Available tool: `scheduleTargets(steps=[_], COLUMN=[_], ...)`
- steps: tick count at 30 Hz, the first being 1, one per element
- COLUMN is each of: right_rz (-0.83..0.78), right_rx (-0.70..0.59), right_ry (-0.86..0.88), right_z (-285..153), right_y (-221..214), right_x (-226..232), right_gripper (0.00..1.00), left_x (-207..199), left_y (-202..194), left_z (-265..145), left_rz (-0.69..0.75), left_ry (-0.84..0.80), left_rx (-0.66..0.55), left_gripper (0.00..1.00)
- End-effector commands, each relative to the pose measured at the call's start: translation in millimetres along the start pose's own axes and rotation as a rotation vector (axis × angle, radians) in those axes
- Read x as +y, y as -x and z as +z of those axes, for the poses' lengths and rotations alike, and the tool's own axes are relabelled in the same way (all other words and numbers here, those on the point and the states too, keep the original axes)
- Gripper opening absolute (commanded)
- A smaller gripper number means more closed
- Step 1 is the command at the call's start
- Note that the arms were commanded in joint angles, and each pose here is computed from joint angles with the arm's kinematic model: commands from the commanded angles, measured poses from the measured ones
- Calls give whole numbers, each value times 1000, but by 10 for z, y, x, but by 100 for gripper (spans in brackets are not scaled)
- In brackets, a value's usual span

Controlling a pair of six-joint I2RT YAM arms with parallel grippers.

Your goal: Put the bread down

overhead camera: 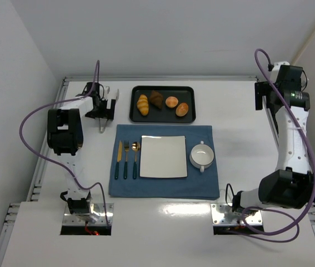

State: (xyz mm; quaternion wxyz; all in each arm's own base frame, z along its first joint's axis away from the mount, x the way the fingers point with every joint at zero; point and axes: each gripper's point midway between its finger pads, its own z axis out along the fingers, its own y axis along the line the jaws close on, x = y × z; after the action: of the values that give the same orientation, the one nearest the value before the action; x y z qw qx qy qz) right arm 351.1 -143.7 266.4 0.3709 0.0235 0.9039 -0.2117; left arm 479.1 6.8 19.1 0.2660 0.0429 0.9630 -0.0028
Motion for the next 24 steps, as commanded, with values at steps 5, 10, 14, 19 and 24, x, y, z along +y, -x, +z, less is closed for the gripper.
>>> scheduleTargets(steps=[5,10,14,19,24], right_rz=[7,11,16,19,18], right_rx=[-5,7,14,2,-5], right_ry=[-79,-83,-99,-93,-73], right_z=[51,86,86,72,91], right_y=[11,-17,-38,-2,57], right_x=[-196,-217,-267,-266,-245], right_gripper=[100,100,100,100,100], left_x=[-2,5,-25,0,49], left_y=[270,293,200,90,13], left_z=[155,182,171,98,184], left_rz=[6,15,15,4,-6], left_ry=[25,24,9,2,5], left_rx=[-28,-14,8,42,65], left_gripper=[100,96,92,92,89])
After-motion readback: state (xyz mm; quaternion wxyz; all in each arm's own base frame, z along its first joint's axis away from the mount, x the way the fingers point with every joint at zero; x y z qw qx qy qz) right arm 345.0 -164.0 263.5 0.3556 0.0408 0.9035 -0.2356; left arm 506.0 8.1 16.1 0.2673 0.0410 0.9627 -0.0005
